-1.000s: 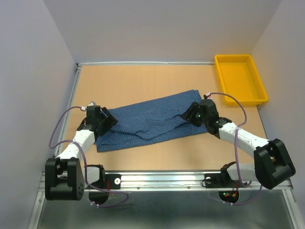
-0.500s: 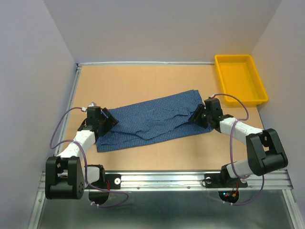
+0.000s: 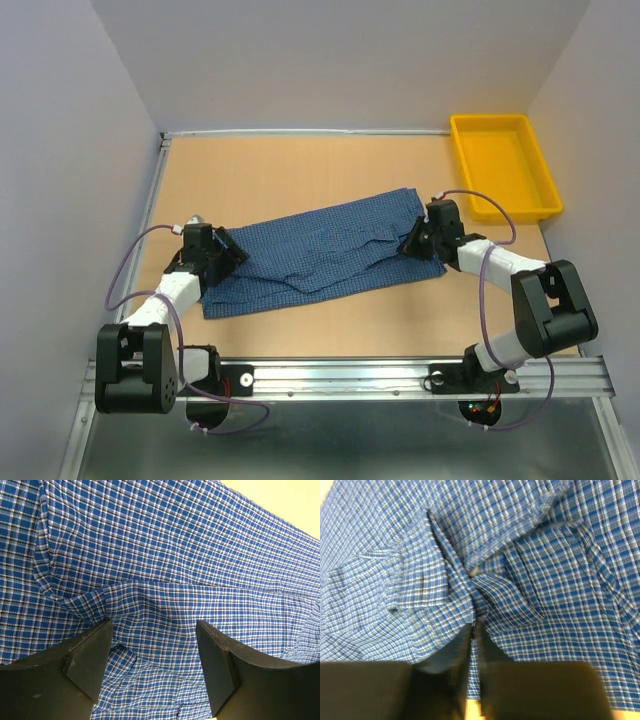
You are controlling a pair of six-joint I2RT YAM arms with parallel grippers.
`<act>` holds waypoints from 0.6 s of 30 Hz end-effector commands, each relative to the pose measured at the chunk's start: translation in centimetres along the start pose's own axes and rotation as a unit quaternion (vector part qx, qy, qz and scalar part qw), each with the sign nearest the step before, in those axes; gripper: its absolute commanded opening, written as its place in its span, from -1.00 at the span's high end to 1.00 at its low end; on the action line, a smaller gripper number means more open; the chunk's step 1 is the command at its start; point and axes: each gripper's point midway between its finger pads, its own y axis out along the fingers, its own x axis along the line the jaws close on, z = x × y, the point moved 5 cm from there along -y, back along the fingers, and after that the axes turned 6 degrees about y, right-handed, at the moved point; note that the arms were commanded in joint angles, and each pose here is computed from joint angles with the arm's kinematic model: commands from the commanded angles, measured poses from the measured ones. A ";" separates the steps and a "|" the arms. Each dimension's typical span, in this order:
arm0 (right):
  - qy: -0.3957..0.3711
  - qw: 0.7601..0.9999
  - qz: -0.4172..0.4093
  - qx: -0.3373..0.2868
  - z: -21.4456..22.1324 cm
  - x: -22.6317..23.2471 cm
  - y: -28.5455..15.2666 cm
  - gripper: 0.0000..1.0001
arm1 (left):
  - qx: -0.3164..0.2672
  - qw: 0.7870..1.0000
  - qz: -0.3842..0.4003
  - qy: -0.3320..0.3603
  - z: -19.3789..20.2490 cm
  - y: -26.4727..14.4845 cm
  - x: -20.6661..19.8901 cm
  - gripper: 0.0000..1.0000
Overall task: Fold and stack the long sleeve shirts
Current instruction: Fold the shirt
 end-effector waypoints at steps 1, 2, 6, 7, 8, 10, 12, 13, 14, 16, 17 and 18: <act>-0.024 0.998 -0.048 -0.043 -2.9 3.0 -0.6 0.91 | 0.002 1.000 -0.005 0.008 0.4 0.3 0.5 -0.58; -0.025 0.998 -0.047 -0.045 -3.0 2.9 -0.7 0.98 | 0.001 1.000 -0.004 0.009 0.4 0.3 0.5 -0.58; -0.043 0.996 -0.042 -0.068 -3.7 3.0 -1.5 0.99 | 0.000 1.000 -0.004 0.009 0.3 0.3 0.4 -0.57; -0.051 0.995 -0.035 -0.075 -4.0 3.0 -1.8 0.99 | -0.003 1.000 -0.002 0.010 0.2 0.2 0.4 -0.58; -0.054 0.995 -0.028 -0.082 -4.2 2.9 -1.9 0.99 | -0.002 1.000 -0.001 0.010 0.2 0.2 0.3 -0.57; -0.064 0.993 -0.009 -0.102 -4.9 2.5 -2.3 0.99 | -0.003 1.000 -0.002 0.009 0.2 0.2 0.3 -0.58; -0.071 0.990 0.014 -0.119 -5.4 1.9 -2.3 0.99 | -0.001 1.000 -0.004 0.009 0.3 0.2 0.4 -0.58; -0.073 0.990 0.022 -0.121 -5.4 1.6 -2.3 0.99 | -0.002 1.000 -0.004 0.009 0.2 0.3 0.4 -0.58; -0.074 0.989 0.027 -0.125 -5.6 1.5 -2.3 0.99 | -0.001 1.000 -0.005 0.009 0.3 0.3 0.5 -0.58; -0.079 0.987 0.039 -0.134 -5.9 1.2 -2.2 0.92 | -0.001 1.000 -0.005 0.010 0.3 0.3 0.5 -0.58; -0.082 0.987 0.042 -0.134 -6.0 1.2 -2.1 0.87 | -0.001 1.000 -0.004 0.010 0.3 0.3 0.5 -0.58; -0.085 0.986 0.041 -0.138 -6.4 1.5 -2.1 0.86 | -0.001 1.000 -0.006 0.010 0.3 0.3 0.5 -0.58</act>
